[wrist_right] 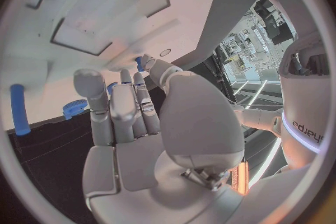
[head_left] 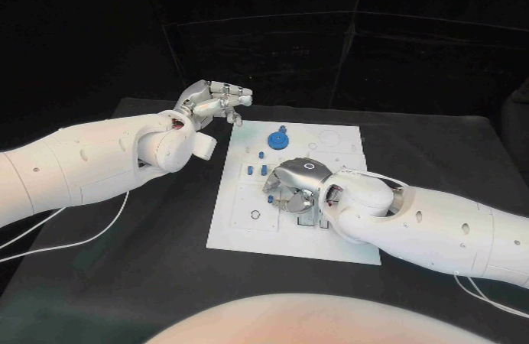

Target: Assemble the parts on the task board

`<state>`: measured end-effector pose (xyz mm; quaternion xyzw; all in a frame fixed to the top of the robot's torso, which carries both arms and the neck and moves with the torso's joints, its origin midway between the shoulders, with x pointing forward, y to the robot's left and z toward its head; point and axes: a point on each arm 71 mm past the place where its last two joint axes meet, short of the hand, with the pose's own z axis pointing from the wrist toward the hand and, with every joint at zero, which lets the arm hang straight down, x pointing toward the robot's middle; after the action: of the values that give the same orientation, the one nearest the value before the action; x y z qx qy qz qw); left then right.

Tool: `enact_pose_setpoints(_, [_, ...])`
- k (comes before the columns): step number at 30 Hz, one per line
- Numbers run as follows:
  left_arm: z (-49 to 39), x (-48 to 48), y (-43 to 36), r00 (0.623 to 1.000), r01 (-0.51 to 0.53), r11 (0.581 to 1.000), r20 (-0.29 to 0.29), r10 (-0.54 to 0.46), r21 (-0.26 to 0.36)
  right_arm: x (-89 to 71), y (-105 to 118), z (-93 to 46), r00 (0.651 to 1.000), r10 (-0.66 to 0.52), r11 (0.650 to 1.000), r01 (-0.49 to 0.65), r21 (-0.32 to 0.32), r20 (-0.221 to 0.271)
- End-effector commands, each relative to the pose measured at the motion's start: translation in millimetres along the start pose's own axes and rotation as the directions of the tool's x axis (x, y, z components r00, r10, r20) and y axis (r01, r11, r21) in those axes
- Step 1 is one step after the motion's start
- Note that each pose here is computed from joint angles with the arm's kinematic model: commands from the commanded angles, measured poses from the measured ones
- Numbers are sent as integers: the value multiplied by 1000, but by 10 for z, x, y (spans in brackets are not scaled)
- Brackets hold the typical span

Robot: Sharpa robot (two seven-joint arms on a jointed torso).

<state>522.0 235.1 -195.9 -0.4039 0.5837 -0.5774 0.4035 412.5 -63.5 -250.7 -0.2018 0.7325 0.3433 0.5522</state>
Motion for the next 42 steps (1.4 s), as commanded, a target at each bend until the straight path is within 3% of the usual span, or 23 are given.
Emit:
enact_pose_setpoints(1, [3,-1,-14,1000,8,1000,-10,-8,3,-97,19,-49,992,49,998,-46,-33,116])
enact_pose_setpoints(7, [-2,-17,-12,1000,7,1000,-7,-7,2,-180,-98,-260,982,79,997,-77,-14,171])
enact_pose_setpoints(17, [0,-20,-6,1000,8,1000,-10,-8,1,-568,-618,-546,991,2,984,-25,174,133])
enact_pose_setpoints(27, [6,-7,0,1000,10,1000,-14,-10,-1,-650,-855,-600,997,-58,963,41,265,59])
enact_pose_setpoints(42, [14,-18,13,1000,5,1000,-4,-5,-8,-584,-840,-546,995,-86,962,97,257,-54])
